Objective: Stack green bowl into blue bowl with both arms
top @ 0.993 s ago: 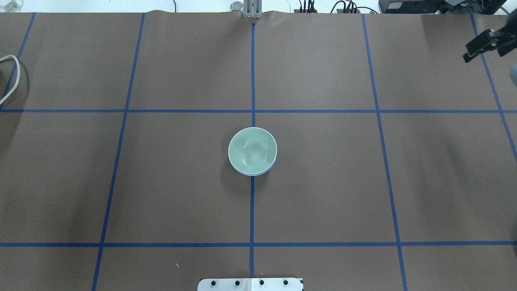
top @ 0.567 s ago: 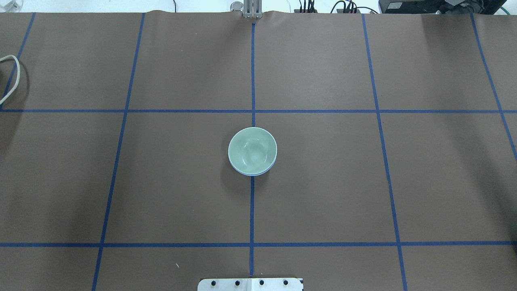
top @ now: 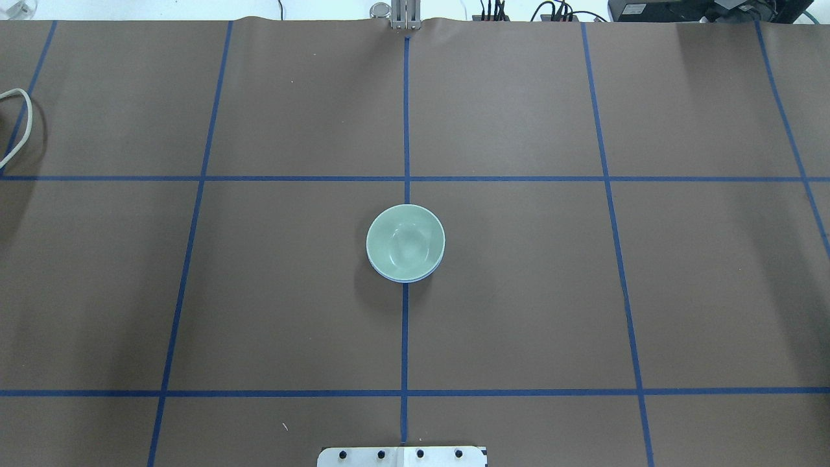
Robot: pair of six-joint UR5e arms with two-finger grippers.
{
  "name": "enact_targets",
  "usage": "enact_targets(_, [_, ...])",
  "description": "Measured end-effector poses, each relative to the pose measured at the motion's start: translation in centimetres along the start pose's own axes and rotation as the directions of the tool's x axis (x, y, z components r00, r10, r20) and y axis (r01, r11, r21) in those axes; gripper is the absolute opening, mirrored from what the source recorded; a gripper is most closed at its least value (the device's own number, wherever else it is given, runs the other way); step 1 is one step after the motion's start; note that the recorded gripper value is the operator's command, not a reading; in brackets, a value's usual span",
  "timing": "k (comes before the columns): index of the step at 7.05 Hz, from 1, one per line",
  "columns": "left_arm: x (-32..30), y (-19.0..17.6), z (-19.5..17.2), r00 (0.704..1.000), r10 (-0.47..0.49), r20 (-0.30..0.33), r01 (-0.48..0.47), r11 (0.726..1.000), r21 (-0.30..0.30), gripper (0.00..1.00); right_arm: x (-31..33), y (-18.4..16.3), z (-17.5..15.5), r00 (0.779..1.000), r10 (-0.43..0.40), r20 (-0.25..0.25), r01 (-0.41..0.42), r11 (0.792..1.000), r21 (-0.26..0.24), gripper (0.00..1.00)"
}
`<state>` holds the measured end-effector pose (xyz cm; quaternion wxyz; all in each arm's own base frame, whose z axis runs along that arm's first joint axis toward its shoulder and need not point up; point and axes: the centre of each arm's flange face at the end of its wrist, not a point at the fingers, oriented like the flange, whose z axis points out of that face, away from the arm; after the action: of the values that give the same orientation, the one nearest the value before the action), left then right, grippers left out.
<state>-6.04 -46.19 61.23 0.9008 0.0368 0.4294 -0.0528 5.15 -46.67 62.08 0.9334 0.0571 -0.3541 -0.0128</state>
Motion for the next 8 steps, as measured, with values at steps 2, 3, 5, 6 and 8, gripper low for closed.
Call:
enact_targets(2, [0.32,0.37,0.06,0.999,0.006,-0.050,-0.006,1.000,-0.004,0.99,-0.46,-0.43,-0.46,1.000,0.011,0.007,-0.011,1.000,0.009,1.00])
enact_targets(3, [0.31,0.52,0.10,0.998,0.004,-0.062,-0.005,1.000,-0.007,0.99,-0.75,-0.65,-0.68,0.999,0.031,0.016,-0.031,0.999,0.014,1.00])
enact_targets(5, [0.21,0.60,0.15,0.998,0.002,-0.063,-0.002,1.000,-0.009,0.99,-1.04,-0.79,-0.82,0.998,0.048,0.033,-0.049,0.999,0.018,1.00])
enact_targets(6, [0.15,0.61,0.15,0.998,0.000,-0.061,-0.001,1.000,-0.009,0.99,-1.09,-0.81,-0.83,0.998,0.050,0.037,-0.051,0.999,0.018,1.00])
enact_targets(8, [0.02,0.66,0.08,0.998,-0.002,-0.059,0.002,1.000,-0.007,0.99,-1.10,-0.80,-0.81,0.998,0.052,0.040,-0.052,0.998,0.017,1.00])
